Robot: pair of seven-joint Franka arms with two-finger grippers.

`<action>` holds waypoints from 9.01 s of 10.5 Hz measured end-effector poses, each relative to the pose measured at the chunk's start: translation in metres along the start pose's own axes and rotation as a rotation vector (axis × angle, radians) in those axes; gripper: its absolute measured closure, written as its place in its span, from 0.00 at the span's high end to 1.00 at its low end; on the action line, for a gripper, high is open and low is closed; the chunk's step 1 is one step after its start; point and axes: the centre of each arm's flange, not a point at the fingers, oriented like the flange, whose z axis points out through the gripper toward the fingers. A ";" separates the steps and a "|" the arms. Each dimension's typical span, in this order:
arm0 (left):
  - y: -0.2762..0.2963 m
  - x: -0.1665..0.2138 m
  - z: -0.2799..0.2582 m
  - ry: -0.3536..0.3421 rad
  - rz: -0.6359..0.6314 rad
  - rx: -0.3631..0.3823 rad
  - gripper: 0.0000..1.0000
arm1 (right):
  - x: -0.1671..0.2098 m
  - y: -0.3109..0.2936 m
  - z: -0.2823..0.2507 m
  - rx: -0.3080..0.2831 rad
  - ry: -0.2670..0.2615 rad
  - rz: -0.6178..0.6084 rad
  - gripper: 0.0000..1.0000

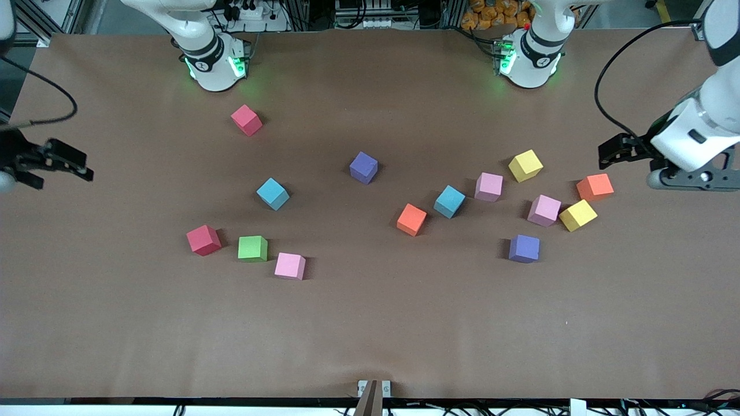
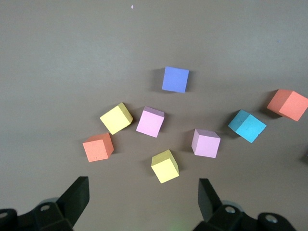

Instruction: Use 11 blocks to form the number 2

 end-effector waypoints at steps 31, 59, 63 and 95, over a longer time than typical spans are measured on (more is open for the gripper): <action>0.144 -0.040 0.333 -0.152 0.047 0.018 1.00 | 0.081 -0.078 0.176 -0.001 -0.064 0.028 1.00; 0.180 -0.055 0.258 -0.162 -0.205 0.002 0.55 | 0.093 -0.151 0.224 -0.005 -0.045 -0.055 1.00; 0.219 -0.081 0.249 -0.209 -0.112 0.029 0.55 | 0.093 -0.150 0.224 -0.006 -0.048 -0.053 1.00; 0.427 -0.231 0.312 -0.228 0.031 -0.069 0.55 | 0.108 -0.167 0.289 -0.009 0.002 -0.076 1.00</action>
